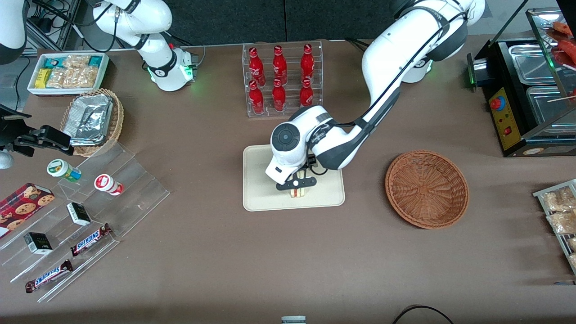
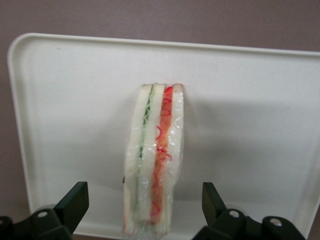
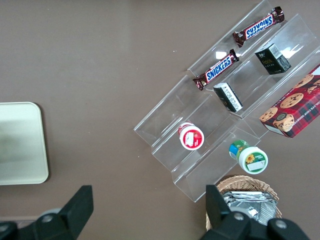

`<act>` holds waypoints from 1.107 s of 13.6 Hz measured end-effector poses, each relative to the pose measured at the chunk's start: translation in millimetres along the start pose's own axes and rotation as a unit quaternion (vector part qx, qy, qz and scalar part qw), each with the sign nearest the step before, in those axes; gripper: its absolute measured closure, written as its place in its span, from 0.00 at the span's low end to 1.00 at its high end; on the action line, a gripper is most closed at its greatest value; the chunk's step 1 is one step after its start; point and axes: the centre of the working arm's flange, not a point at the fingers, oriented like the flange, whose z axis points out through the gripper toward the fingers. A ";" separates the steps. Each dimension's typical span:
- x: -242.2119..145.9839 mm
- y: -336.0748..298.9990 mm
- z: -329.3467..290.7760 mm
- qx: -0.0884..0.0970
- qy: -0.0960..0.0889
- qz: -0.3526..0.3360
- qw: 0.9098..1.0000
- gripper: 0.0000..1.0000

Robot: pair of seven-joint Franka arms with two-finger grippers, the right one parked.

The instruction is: Place sandwich from basket to tray

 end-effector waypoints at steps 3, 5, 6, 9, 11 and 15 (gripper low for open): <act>30.7 -40.4 -38.0 0.015 0.003 -0.037 0.999 0.00; 59.6 -72.5 -55.4 0.008 0.004 -0.058 0.998 0.00; 73.3 -88.5 -61.3 0.003 0.000 -0.064 0.998 0.00; 108.4 -140.0 -79.8 -0.010 -0.019 -0.076 0.997 0.00; 129.3 -176.5 -94.6 -0.020 -0.023 -0.075 0.997 0.00; 157.2 -254.4 -123.7 -0.020 -0.040 -0.060 0.997 0.00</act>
